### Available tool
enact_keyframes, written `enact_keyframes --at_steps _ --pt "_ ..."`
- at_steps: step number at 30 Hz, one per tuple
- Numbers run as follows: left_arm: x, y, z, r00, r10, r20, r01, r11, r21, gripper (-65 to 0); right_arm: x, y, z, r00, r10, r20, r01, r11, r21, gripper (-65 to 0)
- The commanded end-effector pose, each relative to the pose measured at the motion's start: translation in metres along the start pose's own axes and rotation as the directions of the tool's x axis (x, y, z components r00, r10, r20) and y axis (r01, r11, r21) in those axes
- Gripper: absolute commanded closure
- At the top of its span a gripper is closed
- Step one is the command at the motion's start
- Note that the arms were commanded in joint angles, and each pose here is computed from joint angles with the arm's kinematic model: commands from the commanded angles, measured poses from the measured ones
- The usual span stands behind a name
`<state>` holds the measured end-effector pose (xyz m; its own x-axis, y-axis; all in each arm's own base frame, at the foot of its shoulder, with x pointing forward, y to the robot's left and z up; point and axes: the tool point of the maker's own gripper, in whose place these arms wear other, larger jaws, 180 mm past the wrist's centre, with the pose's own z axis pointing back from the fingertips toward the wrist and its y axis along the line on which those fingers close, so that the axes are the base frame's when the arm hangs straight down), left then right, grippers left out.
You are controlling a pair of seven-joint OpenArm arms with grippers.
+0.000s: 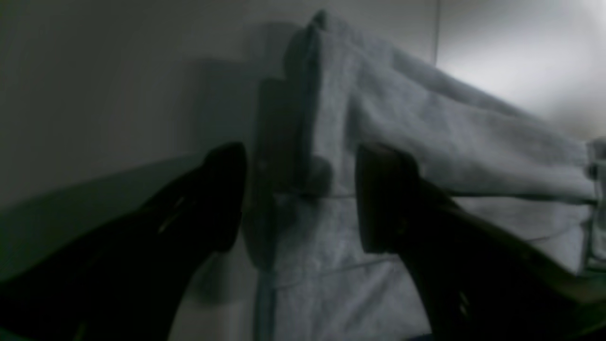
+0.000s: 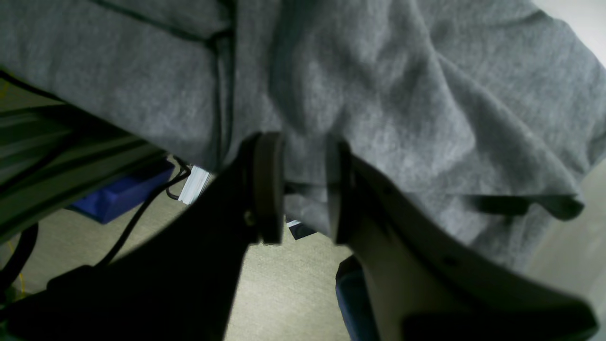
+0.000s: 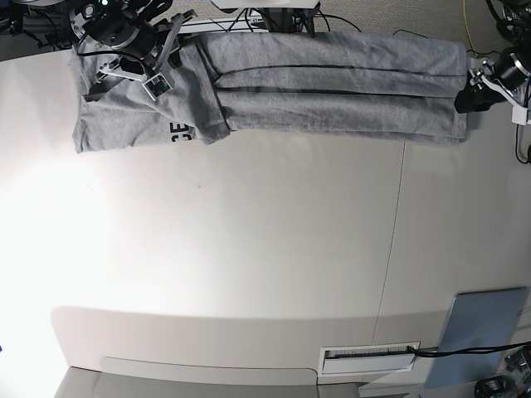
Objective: Fold the T-shirt properly
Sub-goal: 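Lift the right gripper away and adjust the hem end with the left gripper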
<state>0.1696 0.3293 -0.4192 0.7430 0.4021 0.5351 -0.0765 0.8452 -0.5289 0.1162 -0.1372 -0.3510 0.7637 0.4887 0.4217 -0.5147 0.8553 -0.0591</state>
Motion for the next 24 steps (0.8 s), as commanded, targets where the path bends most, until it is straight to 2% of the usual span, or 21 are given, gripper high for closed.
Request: enact_keyframes --at_steps 1,6,18,21,24 --pt "-0.004 0.004 0.005 0.999 -0.004 -0.047 0.005 1.0 0.011 -37.4 0.006 -0.002 0.004 1.0 0.008 0.026 -0.007 1.0 -0.009 -15.6" --pt "0.0 -0.008 0.005 0.999 0.047 -0.025 -0.049 0.997 -0.052 -37.4 0.006 -0.002 0.004 1.0 0.008 0.026 -0.007 1.0 -0.009 -15.6" --pt "-0.009 -0.024 -0.005 0.994 0.105 -0.026 -0.108 0.987 -0.117 -36.9 0.006 -0.001 0.004 1.0 0.007 0.025 -0.007 1.0 -0.008 -15.6" --pt "-0.01 -0.024 -0.005 0.994 0.105 -0.03 -0.108 0.987 -0.118 -31.3 0.006 -0.002 0.004 1.0 0.008 0.025 -0.007 1.0 -0.009 -15.6" --pt "-0.01 -0.024 -0.005 0.994 0.105 -0.029 -0.108 0.987 -0.118 -18.7 0.005 -0.002 0.004 1.0 0.008 0.024 -0.007 1.0 -0.009 -15.6"
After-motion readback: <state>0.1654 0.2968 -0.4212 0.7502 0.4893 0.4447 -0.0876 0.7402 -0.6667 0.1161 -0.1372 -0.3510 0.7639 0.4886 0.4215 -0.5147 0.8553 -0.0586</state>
